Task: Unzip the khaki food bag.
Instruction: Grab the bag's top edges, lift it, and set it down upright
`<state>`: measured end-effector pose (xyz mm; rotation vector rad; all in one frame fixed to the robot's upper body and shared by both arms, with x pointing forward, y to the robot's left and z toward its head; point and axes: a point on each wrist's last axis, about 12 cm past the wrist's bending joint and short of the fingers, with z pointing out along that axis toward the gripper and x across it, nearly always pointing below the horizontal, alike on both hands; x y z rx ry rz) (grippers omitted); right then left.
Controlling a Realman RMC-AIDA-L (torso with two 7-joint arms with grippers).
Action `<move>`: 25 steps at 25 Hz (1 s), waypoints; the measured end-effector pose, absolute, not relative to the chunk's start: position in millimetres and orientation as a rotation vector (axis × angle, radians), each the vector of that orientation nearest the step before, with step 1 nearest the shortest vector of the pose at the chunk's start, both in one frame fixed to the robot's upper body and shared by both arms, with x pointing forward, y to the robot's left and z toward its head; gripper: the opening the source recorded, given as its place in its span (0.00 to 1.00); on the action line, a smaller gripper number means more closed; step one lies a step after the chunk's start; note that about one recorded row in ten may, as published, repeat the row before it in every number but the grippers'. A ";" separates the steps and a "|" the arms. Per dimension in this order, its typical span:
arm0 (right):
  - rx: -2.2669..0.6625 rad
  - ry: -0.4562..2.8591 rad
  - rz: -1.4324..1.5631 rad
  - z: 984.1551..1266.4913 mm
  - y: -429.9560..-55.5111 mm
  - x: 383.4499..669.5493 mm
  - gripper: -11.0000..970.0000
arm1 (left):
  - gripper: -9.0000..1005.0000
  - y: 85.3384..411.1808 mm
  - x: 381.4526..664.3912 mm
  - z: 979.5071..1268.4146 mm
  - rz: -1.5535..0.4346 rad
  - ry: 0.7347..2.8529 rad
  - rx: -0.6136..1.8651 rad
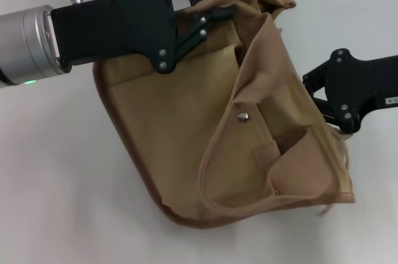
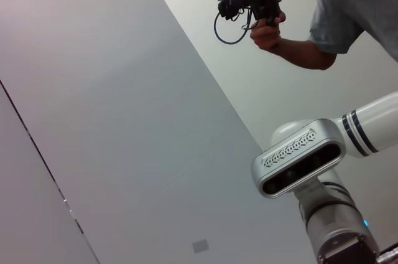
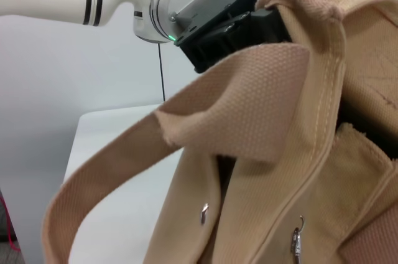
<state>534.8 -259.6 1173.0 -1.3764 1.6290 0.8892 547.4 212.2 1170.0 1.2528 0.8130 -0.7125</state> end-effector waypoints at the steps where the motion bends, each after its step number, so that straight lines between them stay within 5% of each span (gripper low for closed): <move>1: -1.372 1.631 0.891 1172.1 -261.6 533.2 0.02 | 0.10 212.1 547.4 1170.0 -0.712 0.813 1.252; 25: -1.278 1.670 0.905 1164.5 -304.7 503.8 0.02 | 0.11 213.6 549.1 1170.2 -0.703 0.815 1.233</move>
